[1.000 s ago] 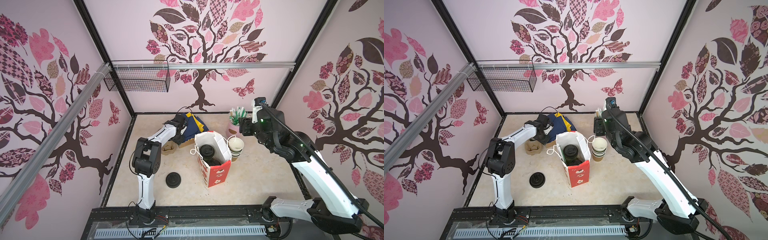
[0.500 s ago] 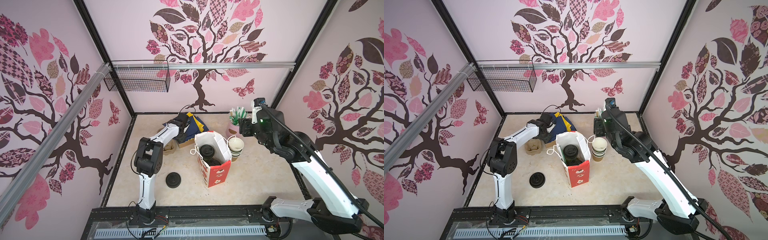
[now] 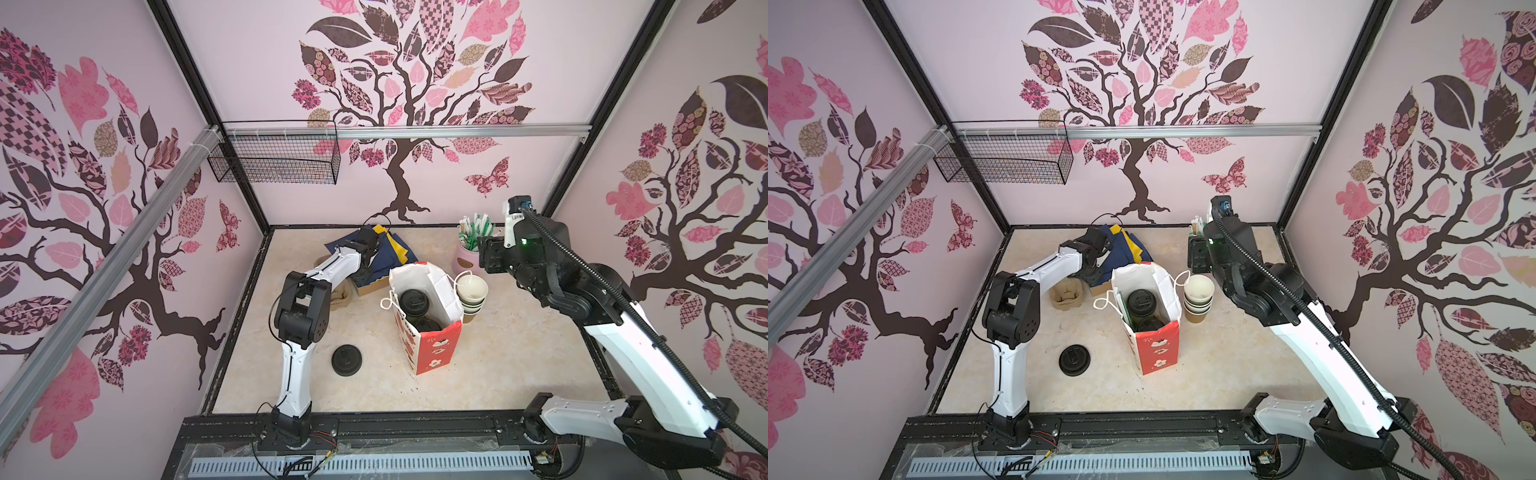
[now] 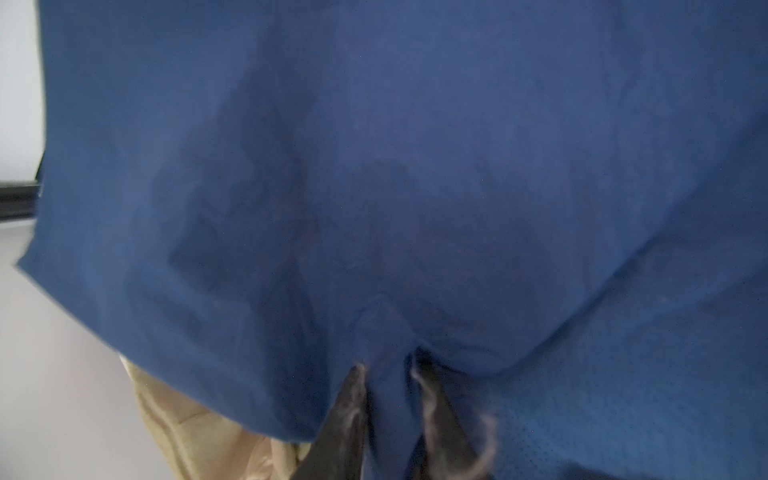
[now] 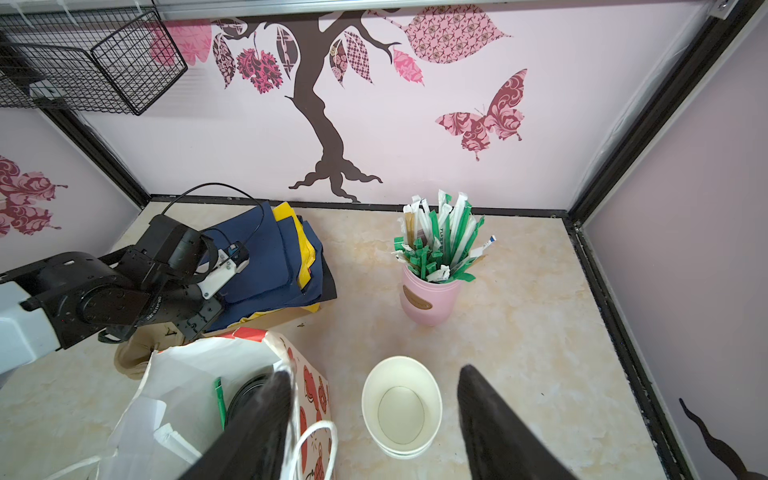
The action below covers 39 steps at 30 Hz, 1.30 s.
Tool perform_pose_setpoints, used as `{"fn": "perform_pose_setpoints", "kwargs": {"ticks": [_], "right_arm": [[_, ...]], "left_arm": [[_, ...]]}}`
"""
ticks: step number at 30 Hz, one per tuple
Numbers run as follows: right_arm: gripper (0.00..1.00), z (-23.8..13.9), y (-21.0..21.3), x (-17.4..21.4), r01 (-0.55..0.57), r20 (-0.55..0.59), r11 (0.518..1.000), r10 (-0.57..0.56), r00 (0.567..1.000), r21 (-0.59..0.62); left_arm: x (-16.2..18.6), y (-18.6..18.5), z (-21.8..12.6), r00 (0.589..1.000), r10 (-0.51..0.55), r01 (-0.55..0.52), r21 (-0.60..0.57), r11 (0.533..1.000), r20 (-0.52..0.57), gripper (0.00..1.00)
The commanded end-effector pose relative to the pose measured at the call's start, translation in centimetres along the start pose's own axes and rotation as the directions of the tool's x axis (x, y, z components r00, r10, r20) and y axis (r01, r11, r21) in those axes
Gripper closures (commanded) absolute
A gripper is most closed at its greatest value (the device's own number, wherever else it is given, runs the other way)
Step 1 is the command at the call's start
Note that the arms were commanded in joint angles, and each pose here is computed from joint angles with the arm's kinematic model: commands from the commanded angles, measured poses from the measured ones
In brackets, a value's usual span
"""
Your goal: Pack the takeout coffee
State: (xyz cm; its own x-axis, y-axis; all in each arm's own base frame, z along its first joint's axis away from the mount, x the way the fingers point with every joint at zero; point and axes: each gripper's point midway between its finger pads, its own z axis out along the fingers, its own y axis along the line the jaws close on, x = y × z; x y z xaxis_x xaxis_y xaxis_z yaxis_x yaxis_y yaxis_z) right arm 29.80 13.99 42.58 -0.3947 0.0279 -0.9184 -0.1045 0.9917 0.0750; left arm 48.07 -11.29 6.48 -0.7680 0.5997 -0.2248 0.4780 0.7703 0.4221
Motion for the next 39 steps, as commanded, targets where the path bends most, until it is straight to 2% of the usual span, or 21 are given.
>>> {"fn": "perform_pose_setpoints", "kwargs": {"ticks": [1, 2, 4, 8, 12, 14, 16, 19, 21, 24, 27, 29, 30, 32, 35, 37, 39], "right_arm": [[0.34, -1.4, -0.7, -1.2, -0.026, 0.036, 1.000, 0.026, 0.999, 0.004], [0.34, -1.4, -0.8, -1.3, -0.030, 0.038, 1.000, 0.029, 0.999, 0.005], [0.34, -1.6, -0.8, -1.3, -0.033, 0.041, 0.999, 0.033, 0.999, 0.005], [0.34, -1.8, -1.0, -1.4, -0.041, 0.048, 0.999, 0.041, 0.998, 0.006], [0.33, -2.0, -0.9, -1.5, -0.042, 0.059, 0.999, 0.042, 0.997, -0.009], [0.33, -2.2, -0.6, -1.8, -0.034, 0.068, 0.999, 0.035, 0.997, -0.028], [0.33, -2.3, -0.2, -2.1, -0.019, 0.077, 0.998, 0.023, 0.997, -0.057], [0.32, -2.2, 1.4, -2.5, 0.025, 0.082, 0.992, -0.015, 0.997, -0.127], [0.33, -2.1, 3.1, -2.8, 0.064, 0.083, 0.977, -0.048, 0.995, -0.202], [0.33, -1.9, 7.1, -3.0, 0.123, 0.075, 0.917, -0.102, 0.992, -0.379], [0.34, -1.7, 11.6, -2.9, 0.151, 0.063, 0.815, -0.141, 0.988, -0.560], [0.34, -1.7, 14.4, -2.7, 0.151, 0.054, 0.731, -0.154, 0.987, -0.666], [0.33, -1.7, 15.4, -2.6, 0.148, 0.051, 0.699, -0.157, 0.986, -0.699], [0.30, -2.0, 17.7, -1.8, 0.160, 0.057, 0.624, -0.182, 0.982, -0.765], [0.24, -2.7, 20.8, 0.2, 0.244, 0.128, 0.515, -0.252, 0.959, -0.822], [0.20, -3.2, 22.5, 1.2, 0.295, 0.183, 0.445, -0.277, 0.943, -0.846], [0.17, -3.1, 23.4, 1.5, 0.317, 0.216, 0.407, -0.275, 0.937, -0.856]], "left_arm": [[-1.8, 1.9, -2.0, 0.998, -0.025, 0.027, -0.038, 0.999, 0.060, 0.90], [-2.2, 2.3, -2.6, 0.996, -0.032, 0.036, -0.046, 0.998, 0.078, 0.96], [-2.6, 3.1, -4.2, 0.992, -0.049, 0.056, -0.058, 0.997, 0.112, 1.00], [-3.1, 4.9, -8.3, 0.972, -0.128, 0.140, -0.051, 0.989, 0.195, 1.00], [-2.5, 6.1, -12.9, 0.933, -0.254, 0.248, 0.056, 0.967, 0.256, 1.00], [-1.8, 6.6, -15.2, 0.894, -0.354, 0.323, 0.154, 0.934, 0.273, 1.00], [-1.1, 7.0, -17.5, 0.829, -0.490, 0.413, 0.297, 0.861, 0.269, 1.00], [-0.2, 7.4, -21.0, 0.707, -0.673, 0.507, 0.506, 0.698, 0.219, 1.00], [0.7, 7.0, -22.8, 0.661, -0.726, 0.532, 0.565, 0.631, 0.189, 1.00], [2.1, 6.1, -25.7, 0.578, -0.801, 0.556, 0.644, 0.525, 0.155, 1.00], [3.7, 5.7, -28.8, 0.513, -0.849, 0.558, 0.700, 0.445, 0.131, 1.00], [4.4, 5.8, -31.2, 0.446, -0.888, 0.552, 0.747, 0.371, 0.111, 1.00], [4.4, 5.7, -32.1, 0.412, -0.907, 0.544, 0.775, 0.321, 0.086, 1.00], [4.1, 4.8, -34.6, 0.352, -0.936, 0.478, 0.858, 0.187, 0.007, 1.00], [4.1, 4.1, -37.5, 0.277, -0.954, 0.385, 0.923, 0.000, -0.115, 1.00], [4.7, 3.8, -39.4, 0.262, -0.954, 0.334, 0.941, -0.052, -0.146, 1.00], [5.4, 3.0, -40.8, 0.301, -0.940, 0.300, 0.952, -0.066, -0.161, 1.00]]}}
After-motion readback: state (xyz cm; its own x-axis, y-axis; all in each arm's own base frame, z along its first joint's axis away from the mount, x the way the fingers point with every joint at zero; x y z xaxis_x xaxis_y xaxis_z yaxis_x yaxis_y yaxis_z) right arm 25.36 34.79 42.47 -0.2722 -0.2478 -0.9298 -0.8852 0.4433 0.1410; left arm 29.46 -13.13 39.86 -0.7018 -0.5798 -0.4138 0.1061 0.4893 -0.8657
